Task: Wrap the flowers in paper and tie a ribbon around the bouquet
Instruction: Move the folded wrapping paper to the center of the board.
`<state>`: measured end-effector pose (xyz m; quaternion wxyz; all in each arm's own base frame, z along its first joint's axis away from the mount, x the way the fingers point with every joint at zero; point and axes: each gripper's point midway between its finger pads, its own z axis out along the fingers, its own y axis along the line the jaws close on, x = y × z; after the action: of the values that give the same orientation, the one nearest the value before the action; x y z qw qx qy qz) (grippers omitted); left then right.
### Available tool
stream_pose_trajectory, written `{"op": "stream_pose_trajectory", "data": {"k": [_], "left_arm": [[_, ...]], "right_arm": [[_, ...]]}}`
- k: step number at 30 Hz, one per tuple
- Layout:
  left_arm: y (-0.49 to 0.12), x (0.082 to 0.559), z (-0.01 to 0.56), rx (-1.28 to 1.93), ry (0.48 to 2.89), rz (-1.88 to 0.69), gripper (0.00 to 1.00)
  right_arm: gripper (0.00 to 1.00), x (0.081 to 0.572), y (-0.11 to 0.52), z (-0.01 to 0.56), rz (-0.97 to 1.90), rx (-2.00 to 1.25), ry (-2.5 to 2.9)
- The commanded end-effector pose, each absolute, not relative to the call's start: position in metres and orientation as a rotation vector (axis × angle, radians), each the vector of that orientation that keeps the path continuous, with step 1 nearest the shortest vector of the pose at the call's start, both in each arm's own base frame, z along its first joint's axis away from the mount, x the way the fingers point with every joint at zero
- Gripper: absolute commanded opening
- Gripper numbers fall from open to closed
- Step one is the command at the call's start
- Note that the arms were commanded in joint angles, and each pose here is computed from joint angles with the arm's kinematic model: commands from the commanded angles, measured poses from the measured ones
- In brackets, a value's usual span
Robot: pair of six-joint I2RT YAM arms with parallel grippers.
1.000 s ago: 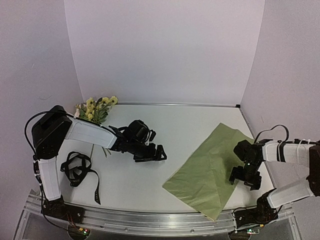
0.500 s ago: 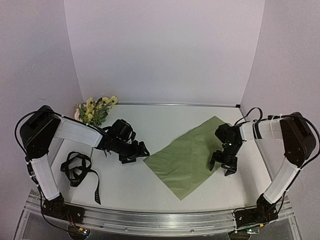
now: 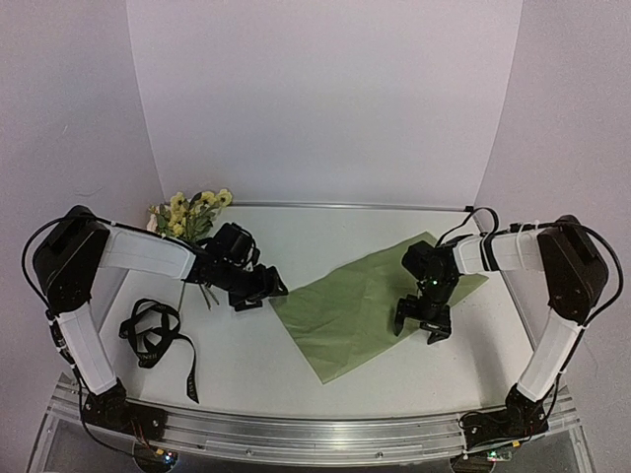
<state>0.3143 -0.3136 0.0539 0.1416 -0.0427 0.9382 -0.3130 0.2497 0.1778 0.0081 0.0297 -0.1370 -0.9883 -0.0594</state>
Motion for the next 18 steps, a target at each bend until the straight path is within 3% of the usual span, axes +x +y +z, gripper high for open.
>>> {"op": "stream_pose_trajectory", "data": {"k": [1,13,18], "left_arm": [[-0.328,0.369,0.085,0.187,2.577,-0.725,0.8],[-0.427,0.435,0.089,0.681,2.388,-0.866,0.91],[-0.47,0.44,0.083,0.778,2.337,-0.897,0.93]], "right_arm": [[0.89,0.249,0.159,0.026,-0.093,-0.463,-3.12],[0.92,0.27,0.151,0.004,-0.276,-0.77,-3.097],[0.87,0.272,0.153,0.002,-0.304,-0.77,-3.08]]}}
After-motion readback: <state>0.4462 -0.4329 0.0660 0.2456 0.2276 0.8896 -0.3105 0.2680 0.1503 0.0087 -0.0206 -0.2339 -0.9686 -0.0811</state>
